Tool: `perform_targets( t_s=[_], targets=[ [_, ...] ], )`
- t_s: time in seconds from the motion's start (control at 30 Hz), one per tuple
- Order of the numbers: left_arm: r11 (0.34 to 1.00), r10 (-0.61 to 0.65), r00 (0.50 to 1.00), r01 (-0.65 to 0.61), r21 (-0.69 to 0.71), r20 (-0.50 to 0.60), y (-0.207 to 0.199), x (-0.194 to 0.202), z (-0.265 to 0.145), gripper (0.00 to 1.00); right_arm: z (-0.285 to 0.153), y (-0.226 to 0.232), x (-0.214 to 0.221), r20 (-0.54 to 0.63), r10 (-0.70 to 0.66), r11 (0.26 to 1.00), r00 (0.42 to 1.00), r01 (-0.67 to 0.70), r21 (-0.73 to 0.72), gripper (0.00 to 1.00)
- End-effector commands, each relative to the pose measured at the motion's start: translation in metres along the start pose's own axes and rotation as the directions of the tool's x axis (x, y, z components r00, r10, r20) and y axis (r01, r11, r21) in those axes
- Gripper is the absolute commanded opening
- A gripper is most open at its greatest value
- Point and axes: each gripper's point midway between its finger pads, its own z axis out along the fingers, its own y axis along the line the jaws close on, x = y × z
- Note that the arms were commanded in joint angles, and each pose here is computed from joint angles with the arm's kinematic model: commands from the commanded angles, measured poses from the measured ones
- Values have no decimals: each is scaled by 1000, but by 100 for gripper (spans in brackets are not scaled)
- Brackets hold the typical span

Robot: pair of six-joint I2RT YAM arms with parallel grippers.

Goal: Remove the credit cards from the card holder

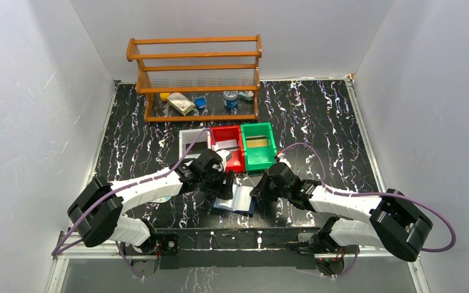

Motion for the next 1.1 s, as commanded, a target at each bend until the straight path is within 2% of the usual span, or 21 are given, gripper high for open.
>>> perform_targets(
  t_s=[0.0, 0.2, 0.6, 0.8, 1.07],
  targets=[
    [996, 46, 999, -46, 70, 5, -16, -10, 1, 65, 0, 7, -2, 12, -2, 999, 1000, 2, -41, 17],
    [996, 70, 998, -70, 55, 0, -16, -17, 4, 66, 0, 7, 0, 7, -1, 999, 1000, 2, -43, 17],
    [988, 84, 996, -82, 128, -4, -31, -19, -1, 66, 1, 5, 2, 2, 2, 999, 1000, -2, -44, 17],
    [993, 113, 994, -113, 21, 9, -14, -26, -2, 70, 1, 3, 2, 1, 5, 999, 1000, -5, -40, 17],
    [985, 174, 984, -174, 13, -27, -12, -30, 8, 73, 2, 3, 3, -2, 5, 999, 1000, -5, -37, 17]
  ],
)
